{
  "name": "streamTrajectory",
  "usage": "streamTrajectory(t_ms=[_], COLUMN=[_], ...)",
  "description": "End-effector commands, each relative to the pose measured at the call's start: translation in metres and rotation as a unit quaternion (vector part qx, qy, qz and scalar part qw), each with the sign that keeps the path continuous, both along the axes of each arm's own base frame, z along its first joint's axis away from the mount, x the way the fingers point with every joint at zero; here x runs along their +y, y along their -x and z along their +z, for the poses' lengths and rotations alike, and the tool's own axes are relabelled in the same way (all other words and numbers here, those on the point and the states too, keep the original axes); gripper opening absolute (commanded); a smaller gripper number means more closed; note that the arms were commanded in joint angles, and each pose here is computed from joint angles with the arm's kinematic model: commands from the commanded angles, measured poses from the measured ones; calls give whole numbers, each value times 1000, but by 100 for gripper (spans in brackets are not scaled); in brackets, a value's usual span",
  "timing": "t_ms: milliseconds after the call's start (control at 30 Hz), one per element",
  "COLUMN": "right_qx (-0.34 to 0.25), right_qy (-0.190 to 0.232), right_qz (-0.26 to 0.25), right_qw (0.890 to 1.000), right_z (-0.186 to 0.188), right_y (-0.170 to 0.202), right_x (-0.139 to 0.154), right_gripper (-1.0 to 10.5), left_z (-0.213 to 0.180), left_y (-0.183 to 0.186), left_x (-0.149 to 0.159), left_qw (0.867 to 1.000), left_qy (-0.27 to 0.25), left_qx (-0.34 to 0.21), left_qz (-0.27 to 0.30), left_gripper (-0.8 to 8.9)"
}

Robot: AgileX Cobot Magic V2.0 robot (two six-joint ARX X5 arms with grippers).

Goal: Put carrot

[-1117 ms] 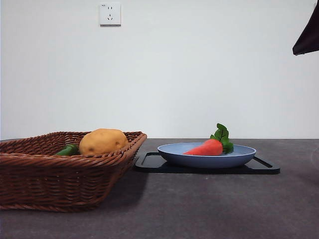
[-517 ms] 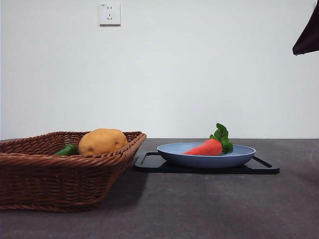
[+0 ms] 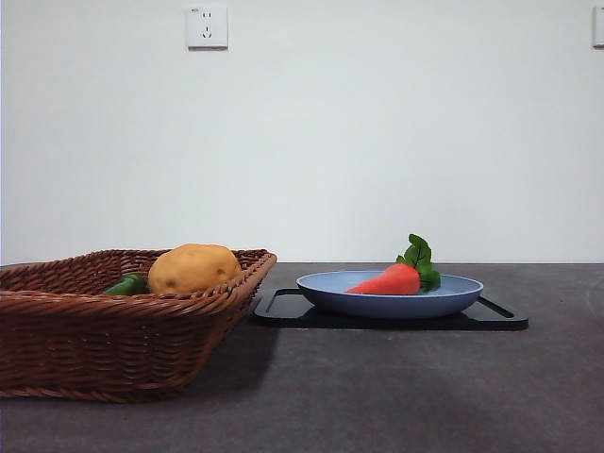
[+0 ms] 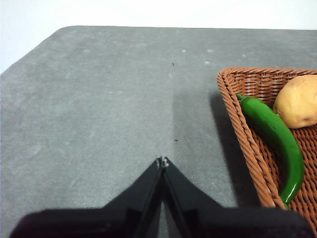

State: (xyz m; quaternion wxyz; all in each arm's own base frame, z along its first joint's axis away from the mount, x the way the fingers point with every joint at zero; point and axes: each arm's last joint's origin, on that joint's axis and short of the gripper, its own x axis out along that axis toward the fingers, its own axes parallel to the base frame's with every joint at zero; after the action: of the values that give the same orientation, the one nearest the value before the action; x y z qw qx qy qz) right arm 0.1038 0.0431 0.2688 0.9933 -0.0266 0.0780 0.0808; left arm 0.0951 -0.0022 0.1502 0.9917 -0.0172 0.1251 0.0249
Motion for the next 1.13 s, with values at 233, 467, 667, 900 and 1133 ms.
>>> streamTrajectory(t_ms=[233, 467, 667, 900, 1133], right_qx=[-43, -12, 1, 14, 13], right_qy=[-32, -30, -25, -24, -24], right_qz=[-14, -14, -16, -15, -15], right_qw=[998, 999, 1000, 1000, 1000], right_z=[-57, -93, -112, -120, -120], right_y=[9, 7, 6, 8, 7], right_x=[-29, -33, -33, -33, -33], right_gripper=[11, 11, 11, 11, 11], left_z=[-2, -2, -2, -2, -2], left_y=[0, 0, 0, 0, 0], left_x=[0, 0, 0, 0, 0], left_qw=[1000, 1000, 1000, 1000, 1000], left_qy=[2, 2, 2, 2, 2], left_qx=[3, 3, 3, 3, 3], left_qz=[4, 4, 4, 4, 4], left_gripper=[8, 8, 8, 8, 8])
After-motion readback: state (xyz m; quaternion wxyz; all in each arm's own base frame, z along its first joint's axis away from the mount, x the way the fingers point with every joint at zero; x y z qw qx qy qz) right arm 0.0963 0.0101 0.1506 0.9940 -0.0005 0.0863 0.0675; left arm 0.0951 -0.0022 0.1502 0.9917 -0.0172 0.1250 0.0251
